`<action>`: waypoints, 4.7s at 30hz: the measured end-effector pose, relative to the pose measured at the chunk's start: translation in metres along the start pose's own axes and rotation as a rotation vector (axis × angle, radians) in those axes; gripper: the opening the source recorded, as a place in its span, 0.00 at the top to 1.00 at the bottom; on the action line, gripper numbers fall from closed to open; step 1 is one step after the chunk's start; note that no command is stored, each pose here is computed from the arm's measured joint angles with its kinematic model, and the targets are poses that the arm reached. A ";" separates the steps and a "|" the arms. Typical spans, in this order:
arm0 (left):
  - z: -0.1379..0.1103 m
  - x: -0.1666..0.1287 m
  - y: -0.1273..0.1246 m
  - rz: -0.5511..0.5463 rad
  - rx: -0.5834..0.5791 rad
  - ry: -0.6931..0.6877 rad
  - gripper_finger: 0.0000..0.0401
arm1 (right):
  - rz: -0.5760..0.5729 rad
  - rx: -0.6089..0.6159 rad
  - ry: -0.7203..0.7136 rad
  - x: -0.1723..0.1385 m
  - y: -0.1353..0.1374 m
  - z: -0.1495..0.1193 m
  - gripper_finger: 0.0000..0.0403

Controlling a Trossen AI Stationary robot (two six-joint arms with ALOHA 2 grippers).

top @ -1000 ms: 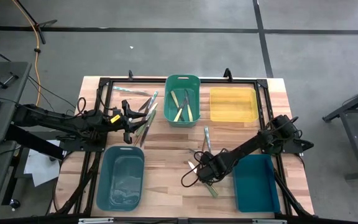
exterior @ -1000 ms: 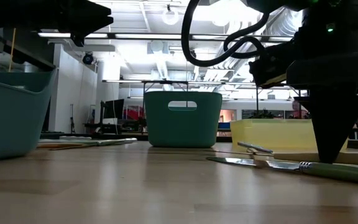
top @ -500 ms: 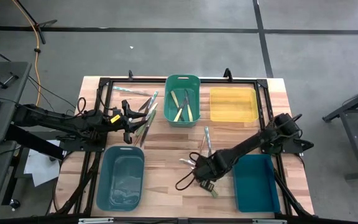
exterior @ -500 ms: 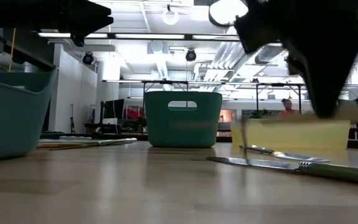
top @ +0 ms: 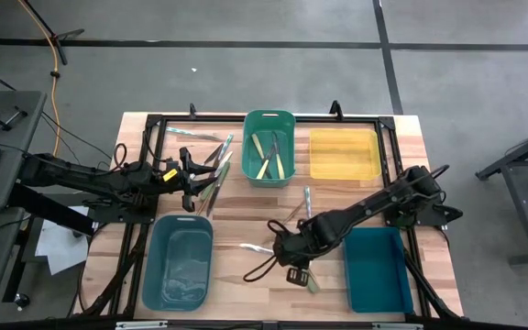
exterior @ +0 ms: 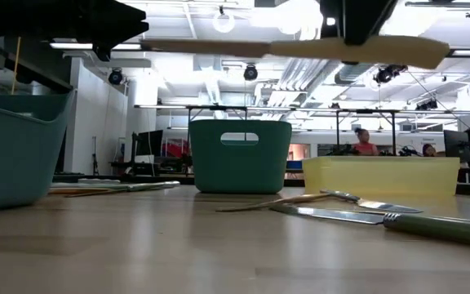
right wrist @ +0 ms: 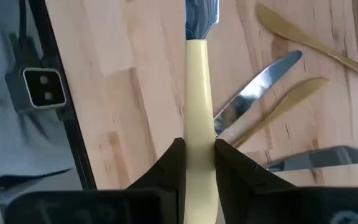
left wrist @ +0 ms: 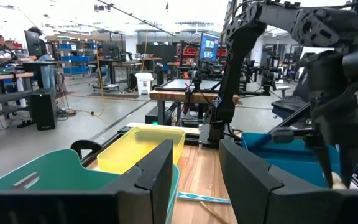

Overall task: Sort silverware by color (type)
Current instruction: Put the yellow knife into the green bin, then put the blue patterned knife into the yellow bin

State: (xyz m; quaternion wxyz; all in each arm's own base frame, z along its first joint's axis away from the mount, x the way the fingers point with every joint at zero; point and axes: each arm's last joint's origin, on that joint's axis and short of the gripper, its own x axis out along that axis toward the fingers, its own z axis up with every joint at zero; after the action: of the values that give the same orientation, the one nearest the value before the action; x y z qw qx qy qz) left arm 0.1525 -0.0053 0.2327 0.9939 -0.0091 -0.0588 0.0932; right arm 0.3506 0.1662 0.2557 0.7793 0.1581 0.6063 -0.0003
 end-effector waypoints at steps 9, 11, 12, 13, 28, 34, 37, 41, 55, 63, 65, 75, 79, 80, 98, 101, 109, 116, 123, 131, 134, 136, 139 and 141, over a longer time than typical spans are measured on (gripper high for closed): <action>0.000 0.000 0.000 0.000 0.001 0.004 0.68 | -0.192 -0.039 0.147 -0.005 -0.015 -0.016 0.87; -0.001 0.000 0.000 0.000 0.002 0.008 0.68 | -0.218 -0.036 0.180 -0.004 -0.020 -0.022 0.87; -0.001 0.000 0.000 0.000 0.002 0.008 0.68 | -0.219 -0.031 0.181 -0.004 -0.022 -0.024 0.87; -0.001 0.000 0.000 0.000 0.002 0.008 0.68 | -0.217 -0.017 0.175 -0.006 -0.024 -0.028 0.87; -0.002 0.000 0.000 0.000 0.006 0.022 0.68 | -0.113 0.104 -0.481 -0.051 -0.082 -0.094 0.87; -0.002 0.000 0.000 0.000 0.006 0.020 0.68 | -0.226 -0.094 -0.883 -0.051 -0.099 -0.082 0.87; 0.000 0.000 0.000 0.000 0.000 0.000 0.68 | -0.276 -0.172 -1.017 -0.050 -0.110 -0.071 0.87; 0.001 0.000 0.000 0.000 -0.001 -0.010 0.68 | -0.358 -0.229 -1.139 -0.054 -0.129 -0.059 0.87; 0.000 0.000 0.000 0.001 0.152 0.000 0.68 | -0.438 -0.172 -1.195 -0.069 -0.183 -0.036 0.87; 0.000 0.000 0.000 0.000 0.240 0.004 0.68 | -0.402 -0.122 -1.199 -0.070 -0.199 -0.032 0.87; 0.000 0.000 0.000 0.000 0.268 0.003 0.68 | -0.410 -0.110 -1.194 -0.068 -0.202 -0.029 0.87; 0.009 0.000 0.000 0.021 0.396 -0.091 0.68 | -0.391 0.159 -0.967 -0.061 -0.222 0.040 0.86; 0.013 -0.001 0.000 0.031 0.406 -0.132 0.68 | -0.433 0.271 -0.757 -0.057 -0.238 0.067 0.85; 0.013 -0.001 0.000 0.031 0.407 -0.132 0.68 | -0.433 0.301 -0.704 -0.054 -0.243 0.071 0.85; 0.012 -0.001 0.000 0.027 0.385 -0.122 0.68 | -0.345 0.552 -0.247 -0.001 -0.274 0.091 0.85; 0.012 -0.001 0.000 0.027 0.385 -0.122 0.68 | -0.347 0.554 -0.245 -0.001 -0.276 0.091 0.85; 0.012 -0.001 0.000 0.027 0.385 -0.122 0.68 | -0.348 0.465 -0.244 -0.001 -0.274 0.092 0.73; 0.012 -0.001 0.000 0.027 0.385 -0.121 0.68 | -0.357 0.384 -0.229 -0.002 -0.273 0.092 0.67; 0.012 -0.001 0.000 0.025 0.384 -0.116 0.68 | -0.442 0.223 -0.267 -0.041 -0.254 0.083 0.67; 0.005 0.000 0.000 0.012 0.391 -0.052 0.68 | -0.423 0.039 -0.364 -0.058 -0.207 0.057 0.67; 0.004 0.000 0.000 0.008 0.353 -0.036 0.68 | -0.390 0.033 -0.427 -0.043 -0.201 0.031 0.67; 0.003 0.000 0.000 0.007 0.337 -0.030 0.68 | -0.353 0.056 -0.481 -0.031 -0.200 0.010 0.67; 0.002 0.000 0.000 0.005 0.332 -0.024 0.68 | -0.273 0.074 -0.618 -0.018 -0.198 -0.015 0.67; 0.003 0.000 0.000 0.007 0.333 -0.025 0.68 | -0.211 0.056 -0.742 -0.014 -0.196 -0.025 0.67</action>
State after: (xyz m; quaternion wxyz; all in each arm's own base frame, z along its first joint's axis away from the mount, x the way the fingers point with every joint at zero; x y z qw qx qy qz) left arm 0.1521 -0.0052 0.2353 0.9806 0.1564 -0.0548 0.1051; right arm 0.2857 -0.0163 0.2156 0.9367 0.1053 0.2961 -0.1543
